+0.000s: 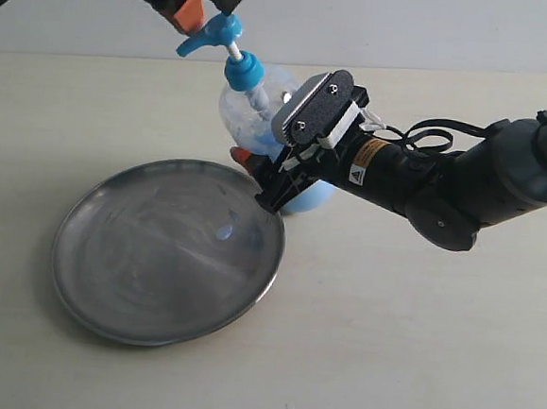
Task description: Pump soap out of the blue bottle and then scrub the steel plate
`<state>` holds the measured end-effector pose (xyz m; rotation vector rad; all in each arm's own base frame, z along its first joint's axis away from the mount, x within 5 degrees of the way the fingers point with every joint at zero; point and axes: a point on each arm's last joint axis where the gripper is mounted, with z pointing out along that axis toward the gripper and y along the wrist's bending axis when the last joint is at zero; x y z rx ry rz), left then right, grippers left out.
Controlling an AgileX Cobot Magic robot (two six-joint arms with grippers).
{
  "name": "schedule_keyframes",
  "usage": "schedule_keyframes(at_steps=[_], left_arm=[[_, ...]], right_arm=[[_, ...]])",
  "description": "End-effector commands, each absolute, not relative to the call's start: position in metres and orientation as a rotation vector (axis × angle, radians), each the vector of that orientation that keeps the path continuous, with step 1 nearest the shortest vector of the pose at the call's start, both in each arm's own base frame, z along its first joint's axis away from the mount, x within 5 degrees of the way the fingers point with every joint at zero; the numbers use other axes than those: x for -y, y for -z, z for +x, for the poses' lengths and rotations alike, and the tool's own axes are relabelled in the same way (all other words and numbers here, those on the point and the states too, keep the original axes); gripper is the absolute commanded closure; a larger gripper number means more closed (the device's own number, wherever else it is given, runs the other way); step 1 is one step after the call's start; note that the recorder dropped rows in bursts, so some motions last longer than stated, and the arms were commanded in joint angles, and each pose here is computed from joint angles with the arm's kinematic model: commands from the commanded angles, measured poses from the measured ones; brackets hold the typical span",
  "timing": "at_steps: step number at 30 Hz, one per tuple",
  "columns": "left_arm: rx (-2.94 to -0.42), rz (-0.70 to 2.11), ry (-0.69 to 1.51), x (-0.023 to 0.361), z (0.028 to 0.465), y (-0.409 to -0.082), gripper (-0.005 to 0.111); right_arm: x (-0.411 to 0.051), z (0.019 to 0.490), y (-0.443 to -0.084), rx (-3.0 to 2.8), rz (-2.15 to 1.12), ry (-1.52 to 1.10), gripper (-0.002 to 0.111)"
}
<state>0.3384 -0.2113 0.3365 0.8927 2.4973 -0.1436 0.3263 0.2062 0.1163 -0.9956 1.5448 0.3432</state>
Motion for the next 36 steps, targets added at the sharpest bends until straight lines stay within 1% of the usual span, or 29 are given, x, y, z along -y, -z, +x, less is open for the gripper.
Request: schedule_keyframes(at_steps=[1,6,10,15,18,27,32,36], left_arm=[[-2.530,0.878,0.154,0.211,0.336,-0.336,0.107],[-2.579,0.886,0.228,0.214,0.331,-0.335,0.107],[-2.569,0.887,0.239,0.213,0.329,-0.338,0.107],[-2.473,0.856,0.249,0.208,0.323,-0.360,0.107],[-2.441,0.844,0.248,0.206,0.321,-0.367,0.107],[-2.445,0.852,0.398,0.215,0.316,-0.368,0.107],[-2.448,0.852,0.415,0.217,0.317,-0.366,0.107],[-2.475,0.857,0.412,0.220,0.322,-0.356,0.107]], right_arm=[[-0.209,0.325,-0.124,-1.475,-0.982,-0.362,0.108],[-0.209,0.325,-0.124,-1.475,-0.982,-0.362,0.108],[-0.209,0.325,-0.124,-1.475,-0.982,-0.362,0.108],[-0.209,0.325,-0.124,-1.475,-0.982,-0.362,0.108],[-0.209,0.325,-0.124,-1.475,-0.982,-0.362,0.108],[-0.209,0.325,-0.124,-1.475,-0.982,-0.362,0.108],[-0.209,0.325,-0.124,-1.475,-0.982,-0.362,0.108],[-0.209,0.325,-0.124,-1.473,-0.987,-0.363,0.108]])
